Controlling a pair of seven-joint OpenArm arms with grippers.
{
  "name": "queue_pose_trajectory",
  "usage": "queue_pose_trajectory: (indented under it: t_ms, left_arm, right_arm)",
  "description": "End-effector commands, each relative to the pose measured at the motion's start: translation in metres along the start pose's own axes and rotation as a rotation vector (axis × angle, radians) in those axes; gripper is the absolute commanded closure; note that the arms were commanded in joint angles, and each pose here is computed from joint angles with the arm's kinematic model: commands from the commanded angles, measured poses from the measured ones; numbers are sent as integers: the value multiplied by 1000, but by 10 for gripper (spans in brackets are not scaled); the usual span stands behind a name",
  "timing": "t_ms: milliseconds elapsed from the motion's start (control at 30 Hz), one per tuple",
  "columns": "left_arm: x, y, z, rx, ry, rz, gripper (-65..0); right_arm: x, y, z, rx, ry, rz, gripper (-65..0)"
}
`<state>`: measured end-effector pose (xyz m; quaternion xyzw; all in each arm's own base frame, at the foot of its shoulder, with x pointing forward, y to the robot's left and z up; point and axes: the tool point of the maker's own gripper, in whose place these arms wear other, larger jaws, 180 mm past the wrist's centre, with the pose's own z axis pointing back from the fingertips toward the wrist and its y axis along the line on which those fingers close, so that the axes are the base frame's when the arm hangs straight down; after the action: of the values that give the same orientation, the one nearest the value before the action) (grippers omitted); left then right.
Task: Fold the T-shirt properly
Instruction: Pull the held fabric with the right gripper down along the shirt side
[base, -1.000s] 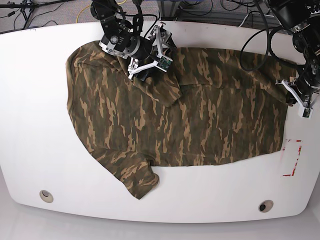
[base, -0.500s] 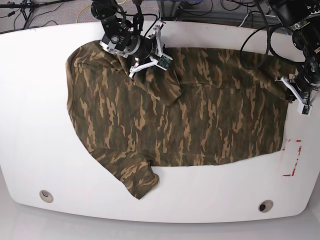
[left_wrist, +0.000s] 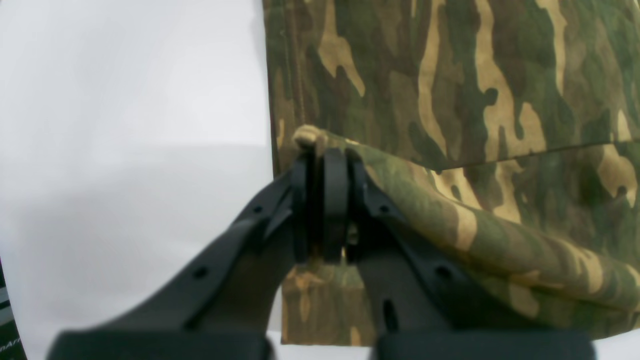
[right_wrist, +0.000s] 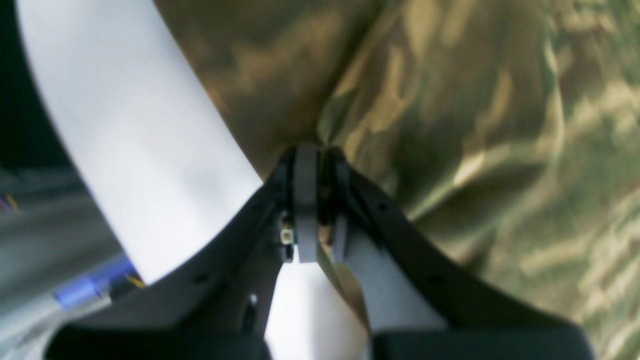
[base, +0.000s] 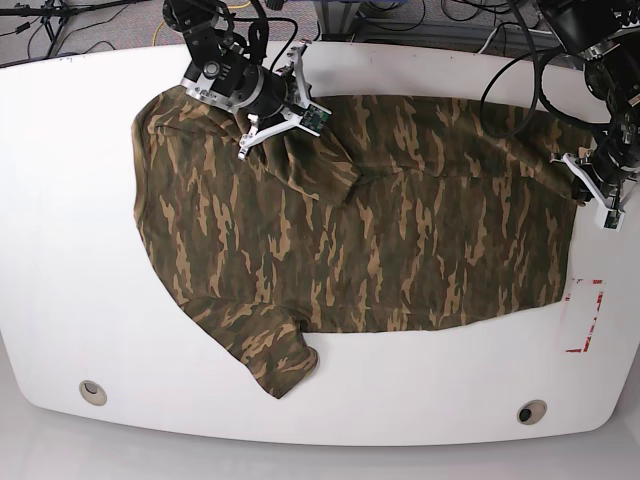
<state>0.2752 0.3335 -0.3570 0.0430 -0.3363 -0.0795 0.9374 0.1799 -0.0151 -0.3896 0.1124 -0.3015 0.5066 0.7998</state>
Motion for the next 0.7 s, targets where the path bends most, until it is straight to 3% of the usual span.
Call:
queue_pose_trajectory:
  t_ms: [0,667]
  left_arm:
    - [18,8,6,18,-52,-13,-21]
    - [26,-12,-15,-20,-77,-79,-19]
  right_arm:
    - [7,-16,6,-34,-23,34,-35]
    - [-16,-118,41,-218,107,263,-35]
